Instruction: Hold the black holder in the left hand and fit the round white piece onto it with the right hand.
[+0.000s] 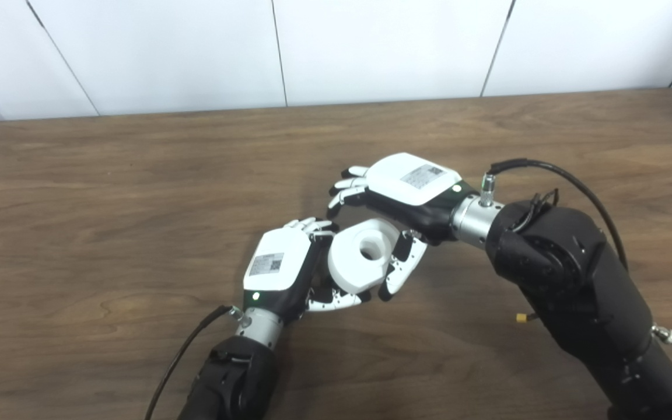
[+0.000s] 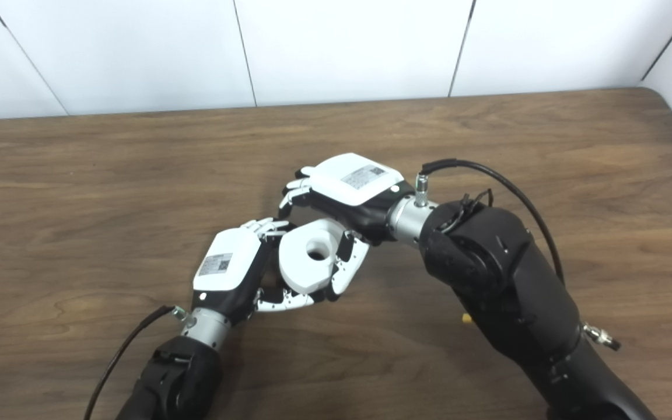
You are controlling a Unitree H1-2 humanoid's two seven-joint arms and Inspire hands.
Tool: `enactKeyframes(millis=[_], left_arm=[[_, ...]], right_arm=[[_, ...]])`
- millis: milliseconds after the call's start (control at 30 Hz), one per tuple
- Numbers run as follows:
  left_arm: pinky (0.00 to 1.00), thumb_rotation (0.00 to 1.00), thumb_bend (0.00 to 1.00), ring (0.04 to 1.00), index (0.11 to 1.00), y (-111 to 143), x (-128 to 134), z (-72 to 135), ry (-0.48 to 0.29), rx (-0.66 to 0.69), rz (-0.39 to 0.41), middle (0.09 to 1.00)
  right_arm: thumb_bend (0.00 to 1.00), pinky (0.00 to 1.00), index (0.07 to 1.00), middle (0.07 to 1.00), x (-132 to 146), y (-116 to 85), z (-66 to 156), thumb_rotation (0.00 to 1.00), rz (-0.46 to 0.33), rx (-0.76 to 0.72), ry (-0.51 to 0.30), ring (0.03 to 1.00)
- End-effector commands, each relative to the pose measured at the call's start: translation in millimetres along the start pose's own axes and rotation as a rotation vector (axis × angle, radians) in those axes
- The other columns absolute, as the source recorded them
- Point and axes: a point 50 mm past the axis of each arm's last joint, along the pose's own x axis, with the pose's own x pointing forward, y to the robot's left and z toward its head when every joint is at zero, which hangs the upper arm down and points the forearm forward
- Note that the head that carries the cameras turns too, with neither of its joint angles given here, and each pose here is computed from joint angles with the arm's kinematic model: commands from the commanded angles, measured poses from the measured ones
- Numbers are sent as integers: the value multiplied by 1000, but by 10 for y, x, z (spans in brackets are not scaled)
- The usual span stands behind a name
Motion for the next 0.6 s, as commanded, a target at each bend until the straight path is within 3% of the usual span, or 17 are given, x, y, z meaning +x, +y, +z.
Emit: enactKeyframes(millis=[0,200,567], left_arm=[[864,52,523,869,487,-234,-75,-83,62,6,-146,811],[856,52,523,866,487,-240,-70,-96,59,7,-144,808],[863,52,523,869,487,-245,-70,-114,57,4,-145,811]], right_arm=[[962,940,879,945,-40,-147,0,347,-48,-48,-15,999],[992,969,923,977,-59,-179,0,399,-65,-59,-19,1000],[1000,958,939,1000,-70,-198,-13,401,-83,-35,-18,1000]])
